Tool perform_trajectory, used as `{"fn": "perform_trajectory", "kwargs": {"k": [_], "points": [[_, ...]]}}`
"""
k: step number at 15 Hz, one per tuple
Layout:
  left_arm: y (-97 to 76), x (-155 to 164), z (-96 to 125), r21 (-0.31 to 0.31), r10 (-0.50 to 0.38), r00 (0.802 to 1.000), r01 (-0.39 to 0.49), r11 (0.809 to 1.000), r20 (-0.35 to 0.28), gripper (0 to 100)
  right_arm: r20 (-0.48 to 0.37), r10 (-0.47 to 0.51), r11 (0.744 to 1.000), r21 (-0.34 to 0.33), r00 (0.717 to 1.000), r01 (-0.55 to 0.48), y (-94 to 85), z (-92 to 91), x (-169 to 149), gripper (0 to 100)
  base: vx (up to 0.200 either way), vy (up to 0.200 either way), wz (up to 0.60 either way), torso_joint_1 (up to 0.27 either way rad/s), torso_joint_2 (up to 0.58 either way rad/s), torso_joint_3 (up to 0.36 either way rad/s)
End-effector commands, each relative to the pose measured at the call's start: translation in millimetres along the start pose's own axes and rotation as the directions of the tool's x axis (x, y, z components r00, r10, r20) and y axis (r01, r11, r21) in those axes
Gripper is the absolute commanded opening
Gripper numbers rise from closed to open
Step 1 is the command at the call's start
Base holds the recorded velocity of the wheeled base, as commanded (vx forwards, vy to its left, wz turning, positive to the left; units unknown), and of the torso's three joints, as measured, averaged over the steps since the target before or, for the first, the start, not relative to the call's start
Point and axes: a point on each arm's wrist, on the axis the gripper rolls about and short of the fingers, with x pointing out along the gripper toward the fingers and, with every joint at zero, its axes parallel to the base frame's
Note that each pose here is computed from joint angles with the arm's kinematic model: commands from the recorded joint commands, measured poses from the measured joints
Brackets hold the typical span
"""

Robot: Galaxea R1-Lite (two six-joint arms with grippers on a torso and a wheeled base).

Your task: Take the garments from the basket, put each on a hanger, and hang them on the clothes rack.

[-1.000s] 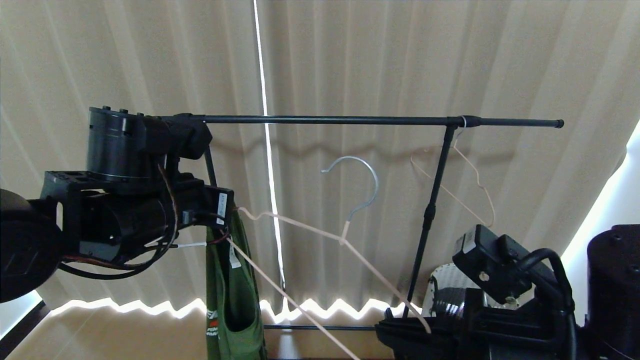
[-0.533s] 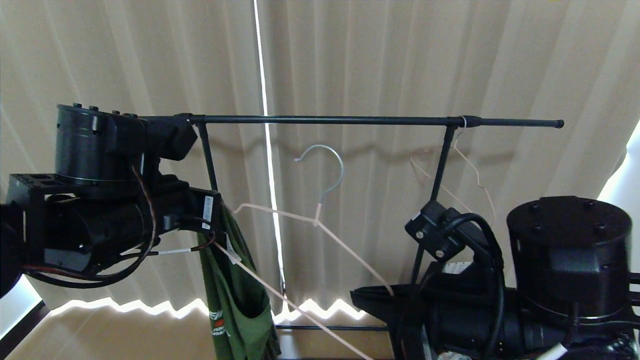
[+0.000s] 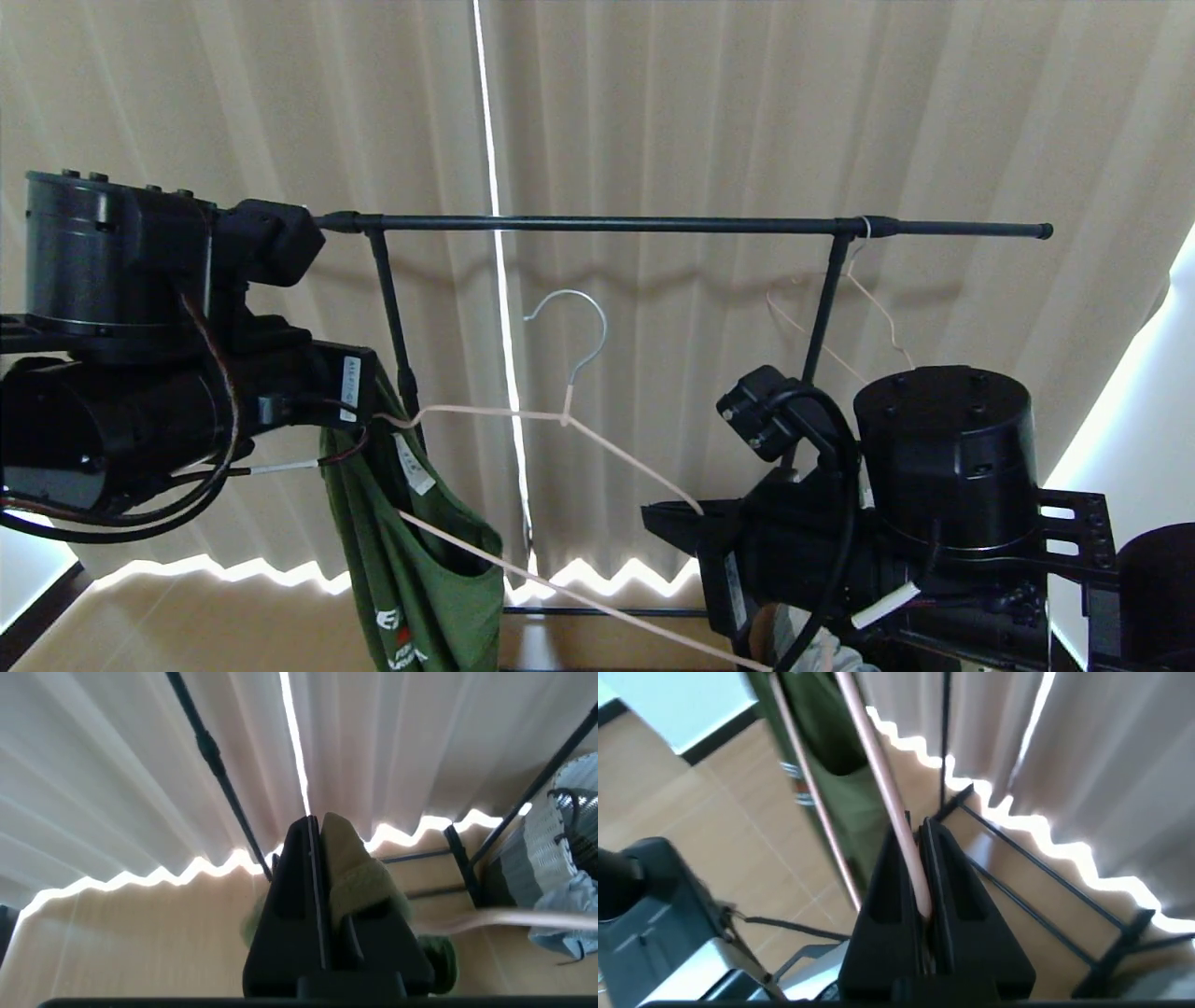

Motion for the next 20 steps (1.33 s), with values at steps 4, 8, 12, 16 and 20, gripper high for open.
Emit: {"fn": "perform_trajectory", "kwargs": {"k": [4, 8, 12, 16, 20], "points": [[7.9, -8.1, -3.3, 0.008, 0.020, 0.999, -0.019, 1.000, -0.034, 0, 0.033, -0.118, 0.993, 0.024, 0.992, 0.117, -14.0, 5.2, 3.6, 0, 0.000, 0.000, 0.00, 0.000, 0.00, 0.000], [4.9, -16.4, -6.4, 0.028, -0.003, 0.998, 0.005, 1.000, -0.062, 0, 0.074, -0.143, 0.988, 0.073, 0.987, 0.137, -15.2, 18.0, 9.5, 0, 0.000, 0.000, 0.00, 0.000, 0.00, 0.000], [-6.0, -19.1, -6.2, 0.026, -0.046, 0.997, 0.048, 0.999, -0.058, 0, 0.082, -0.153, 0.986, 0.076, 0.985, 0.147, -14.4, 24.7, 24.3, 0, 0.000, 0.000, 0.00, 0.000, 0.00, 0.000], [-23.1, -13.3, -1.0, -0.051, -0.093, 0.994, 0.090, 0.995, -0.059, 0, 0.074, -0.147, 0.988, 0.059, 0.986, 0.142, -1.1, 22.3, 33.4, 0, 0.000, 0.000, 0.00, 0.000, 0.00, 0.000], [-20.0, 0.8, 5.8, -0.086, -0.061, 0.996, 0.056, 0.995, -0.060, 0, 0.030, -0.071, 0.996, 0.056, 0.997, 0.069, 19.1, 7.9, 0.0, 0, 0.000, 0.000, 0.00, 0.000, 0.00, 0.000]]}}
